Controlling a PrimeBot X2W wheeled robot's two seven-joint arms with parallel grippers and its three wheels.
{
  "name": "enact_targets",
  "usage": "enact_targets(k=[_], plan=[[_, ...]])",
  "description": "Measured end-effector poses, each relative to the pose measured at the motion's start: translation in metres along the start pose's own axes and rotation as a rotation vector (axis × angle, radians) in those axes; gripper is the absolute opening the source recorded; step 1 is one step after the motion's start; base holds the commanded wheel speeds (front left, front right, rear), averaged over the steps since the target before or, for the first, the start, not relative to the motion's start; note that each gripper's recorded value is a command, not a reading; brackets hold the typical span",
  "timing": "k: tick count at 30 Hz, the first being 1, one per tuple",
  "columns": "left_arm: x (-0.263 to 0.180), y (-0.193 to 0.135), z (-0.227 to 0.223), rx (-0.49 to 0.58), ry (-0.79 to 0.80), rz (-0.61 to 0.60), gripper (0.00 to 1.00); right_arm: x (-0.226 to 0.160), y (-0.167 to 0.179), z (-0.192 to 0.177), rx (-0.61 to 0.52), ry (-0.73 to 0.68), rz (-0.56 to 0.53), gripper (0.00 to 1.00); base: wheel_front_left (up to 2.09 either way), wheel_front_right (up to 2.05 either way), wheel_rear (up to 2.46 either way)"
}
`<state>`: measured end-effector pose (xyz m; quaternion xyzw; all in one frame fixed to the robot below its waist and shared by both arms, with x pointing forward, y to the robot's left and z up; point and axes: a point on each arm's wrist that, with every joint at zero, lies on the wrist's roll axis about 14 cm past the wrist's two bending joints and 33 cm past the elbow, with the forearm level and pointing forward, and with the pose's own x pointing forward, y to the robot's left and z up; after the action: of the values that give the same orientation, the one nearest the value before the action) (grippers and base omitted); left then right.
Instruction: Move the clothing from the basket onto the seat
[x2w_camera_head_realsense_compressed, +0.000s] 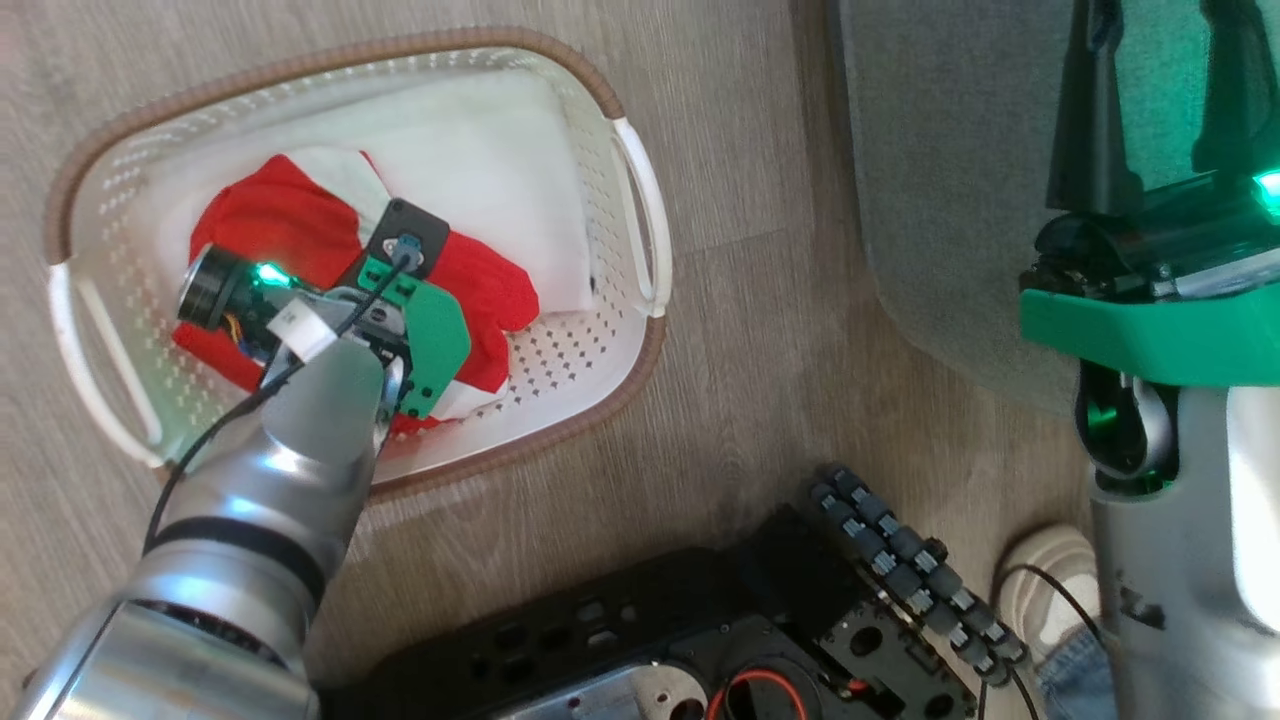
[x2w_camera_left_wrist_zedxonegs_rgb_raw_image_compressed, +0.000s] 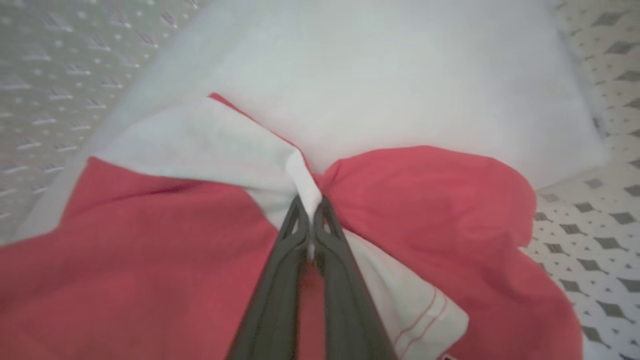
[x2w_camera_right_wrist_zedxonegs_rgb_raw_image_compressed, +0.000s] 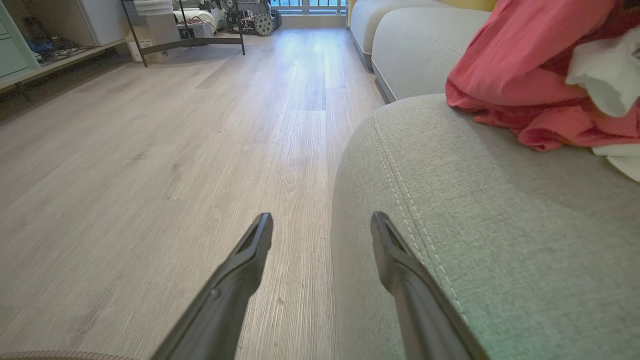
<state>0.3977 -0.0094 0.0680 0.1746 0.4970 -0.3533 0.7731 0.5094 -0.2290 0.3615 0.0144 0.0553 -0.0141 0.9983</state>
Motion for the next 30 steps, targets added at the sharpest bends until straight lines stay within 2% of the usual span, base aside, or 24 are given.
enact_targets(k=[7,14,22,30], plan=[[-0.023,0.011,0.028,-0.013,-0.105,0.022,0.00,-0.001,0.002,0.016,0.015,-0.027,0.000,1.00,0.00,0.00,0.00],[-0.056,0.006,0.051,-0.066,-0.211,0.018,0.00,-0.006,0.006,0.037,0.029,-0.056,0.005,1.00,0.00,0.00,0.00],[-0.117,-0.012,0.100,-0.044,-0.414,-0.014,0.00,-0.035,0.004,0.051,0.024,-0.034,-0.013,1.00,0.00,0.00,0.00],[-0.190,-0.034,0.141,-0.034,-0.598,-0.020,0.00,-0.067,0.011,0.080,0.037,-0.070,-0.007,1.00,0.00,0.00,0.00]])
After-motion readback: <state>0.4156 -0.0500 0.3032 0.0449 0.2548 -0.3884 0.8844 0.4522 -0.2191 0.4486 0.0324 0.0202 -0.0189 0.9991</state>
